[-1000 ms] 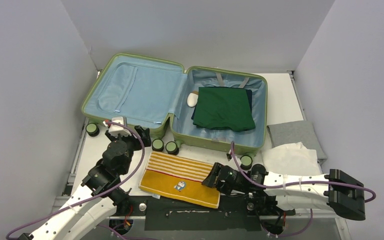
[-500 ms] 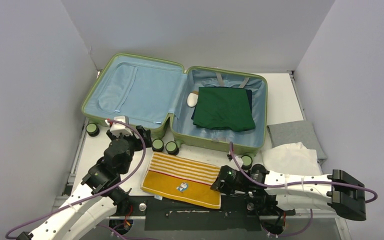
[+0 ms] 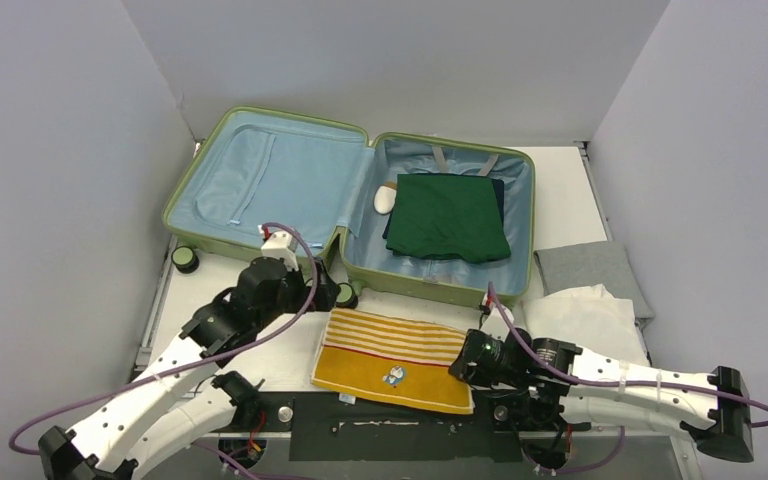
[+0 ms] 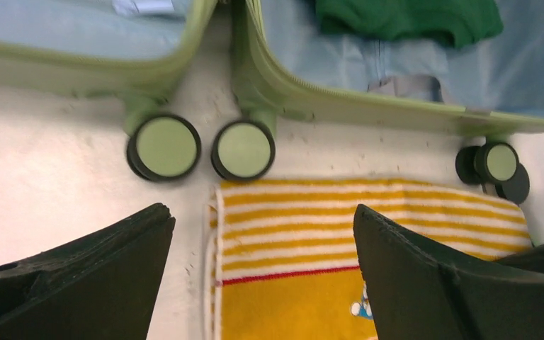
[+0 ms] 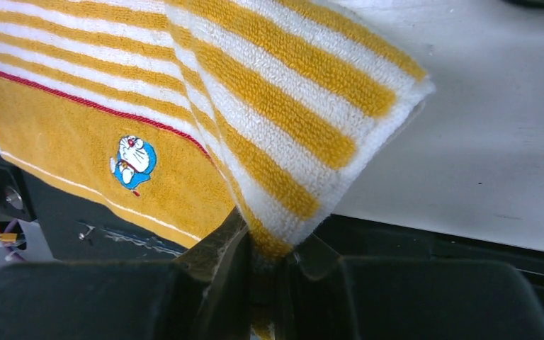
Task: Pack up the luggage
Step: Pick up the household item at the center of the board.
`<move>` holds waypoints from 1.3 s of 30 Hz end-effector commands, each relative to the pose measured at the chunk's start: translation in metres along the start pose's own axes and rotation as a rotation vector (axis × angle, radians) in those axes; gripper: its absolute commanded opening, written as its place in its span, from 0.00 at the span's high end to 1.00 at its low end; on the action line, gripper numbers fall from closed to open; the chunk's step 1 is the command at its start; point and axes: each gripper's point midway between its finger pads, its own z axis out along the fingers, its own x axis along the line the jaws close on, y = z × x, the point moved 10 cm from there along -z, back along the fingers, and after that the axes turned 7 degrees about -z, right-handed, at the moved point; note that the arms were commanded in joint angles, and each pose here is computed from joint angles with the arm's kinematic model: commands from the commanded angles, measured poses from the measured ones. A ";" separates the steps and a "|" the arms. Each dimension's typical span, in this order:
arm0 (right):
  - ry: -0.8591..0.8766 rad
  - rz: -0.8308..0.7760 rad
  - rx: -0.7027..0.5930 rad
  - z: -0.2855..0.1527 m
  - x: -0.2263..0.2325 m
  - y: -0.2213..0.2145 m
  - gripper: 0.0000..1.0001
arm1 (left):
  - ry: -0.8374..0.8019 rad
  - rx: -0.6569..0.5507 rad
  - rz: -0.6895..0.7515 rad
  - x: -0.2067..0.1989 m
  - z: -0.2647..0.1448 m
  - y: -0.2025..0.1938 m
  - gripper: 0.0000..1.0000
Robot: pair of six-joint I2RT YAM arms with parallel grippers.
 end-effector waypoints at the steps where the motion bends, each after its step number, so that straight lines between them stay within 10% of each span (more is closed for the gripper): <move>1: -0.037 -0.044 -0.055 0.003 -0.004 0.005 1.00 | -0.004 0.189 -0.088 -0.004 0.006 -0.027 0.03; 19: 0.028 -0.064 -0.088 0.008 0.002 0.008 1.00 | 0.356 0.258 -0.076 0.006 0.016 -0.110 0.03; 32: 0.119 -0.030 -0.088 0.010 0.004 0.004 1.00 | 0.321 0.354 -0.172 0.024 0.040 -0.158 0.03; 39: 0.111 -0.026 -0.084 0.008 0.003 0.005 1.00 | 0.287 0.374 -0.177 0.031 0.036 -0.164 0.32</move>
